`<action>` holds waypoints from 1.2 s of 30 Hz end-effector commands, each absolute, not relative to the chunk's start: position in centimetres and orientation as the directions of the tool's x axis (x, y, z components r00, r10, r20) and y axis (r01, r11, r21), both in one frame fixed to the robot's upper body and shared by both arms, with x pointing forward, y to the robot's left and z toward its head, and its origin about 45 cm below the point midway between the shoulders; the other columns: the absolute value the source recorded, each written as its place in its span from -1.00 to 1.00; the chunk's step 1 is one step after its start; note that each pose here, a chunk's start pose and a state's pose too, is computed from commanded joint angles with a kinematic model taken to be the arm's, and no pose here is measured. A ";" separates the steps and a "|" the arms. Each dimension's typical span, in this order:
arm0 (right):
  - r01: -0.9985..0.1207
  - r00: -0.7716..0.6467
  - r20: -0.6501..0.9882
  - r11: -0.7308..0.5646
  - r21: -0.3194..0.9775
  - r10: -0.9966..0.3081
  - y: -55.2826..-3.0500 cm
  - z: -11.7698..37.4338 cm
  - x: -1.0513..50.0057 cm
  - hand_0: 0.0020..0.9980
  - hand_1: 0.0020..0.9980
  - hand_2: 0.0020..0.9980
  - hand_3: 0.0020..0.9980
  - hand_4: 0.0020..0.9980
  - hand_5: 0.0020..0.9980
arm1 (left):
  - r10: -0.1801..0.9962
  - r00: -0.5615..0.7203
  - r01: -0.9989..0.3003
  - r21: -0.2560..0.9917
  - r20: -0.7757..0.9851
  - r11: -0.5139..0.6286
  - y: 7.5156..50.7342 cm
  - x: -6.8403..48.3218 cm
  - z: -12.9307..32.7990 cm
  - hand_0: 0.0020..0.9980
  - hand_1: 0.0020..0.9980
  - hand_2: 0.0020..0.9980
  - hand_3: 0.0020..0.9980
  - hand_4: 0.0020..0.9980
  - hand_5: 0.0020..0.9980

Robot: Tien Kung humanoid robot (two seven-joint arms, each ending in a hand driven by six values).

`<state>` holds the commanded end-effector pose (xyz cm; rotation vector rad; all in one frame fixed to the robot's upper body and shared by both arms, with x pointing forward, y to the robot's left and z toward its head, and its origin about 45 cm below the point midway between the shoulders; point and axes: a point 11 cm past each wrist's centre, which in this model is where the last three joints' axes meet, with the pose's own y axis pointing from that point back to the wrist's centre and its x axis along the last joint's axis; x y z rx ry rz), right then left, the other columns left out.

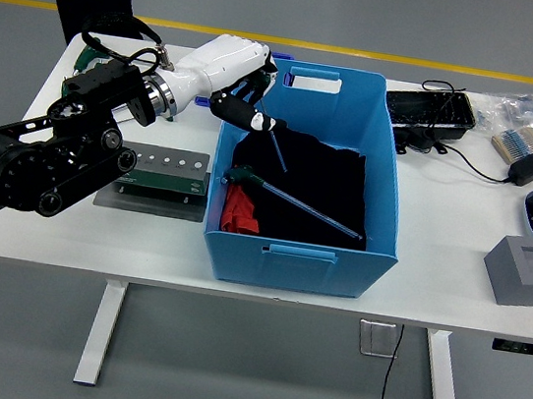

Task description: Lift tool from toolbox,place it in box,lift tool from toolbox,place it in box

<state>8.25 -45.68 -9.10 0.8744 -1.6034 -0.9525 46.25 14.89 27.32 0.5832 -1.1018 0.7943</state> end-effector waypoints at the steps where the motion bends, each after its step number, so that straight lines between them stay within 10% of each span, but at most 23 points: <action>1: -0.078 -0.205 0.399 0.421 0.904 -0.894 -45.7 -9.1 8.3 0.31 0.26 0.40 0.12 0.54 0.34 | 0.265 0.248 -0.801 0.043 0.932 0.597 14.8 46.2 26.9 -0.50 -0.50 -0.27 -0.05 0.75 -0.03; 2: -0.078 -0.206 0.398 0.421 0.904 -0.894 -45.7 -9.1 8.3 0.30 0.25 0.40 0.12 0.54 0.34 | 0.260 0.266 -0.801 0.063 0.928 0.596 14.7 46.2 26.5 -0.24 -0.12 0.11 0.12 0.84 0.15; 7: -0.079 -0.206 0.399 0.421 0.903 -0.894 -45.7 -9.1 8.3 0.30 0.25 0.40 0.12 0.54 0.34 | 0.201 0.366 -0.794 0.192 0.909 0.577 14.8 45.9 24.2 -0.24 -0.12 0.11 0.12 0.84 0.15; 8: -0.079 -0.206 0.399 0.421 0.903 -0.894 -45.7 -9.1 8.3 0.31 0.25 0.40 0.12 0.54 0.34 | 0.194 0.378 -0.792 0.208 0.905 0.575 14.8 45.9 23.9 0.05 0.21 0.40 0.30 0.89 0.21; 19: -0.077 -0.203 0.400 0.421 0.904 -0.894 -45.6 -9.1 8.3 0.31 0.25 0.40 0.12 0.54 0.34 | 0.177 0.428 -0.785 0.268 0.886 0.559 15.6 45.6 22.9 0.23 0.40 0.59 0.46 0.93 0.28; 36: -0.069 -0.215 0.396 0.418 0.906 -0.893 -45.3 -9.4 7.6 0.31 0.25 0.40 0.12 0.54 0.34 | 0.750 0.244 -0.941 -0.035 0.615 0.335 23.0 44.4 25.6 0.43 0.53 0.67 0.55 0.93 0.29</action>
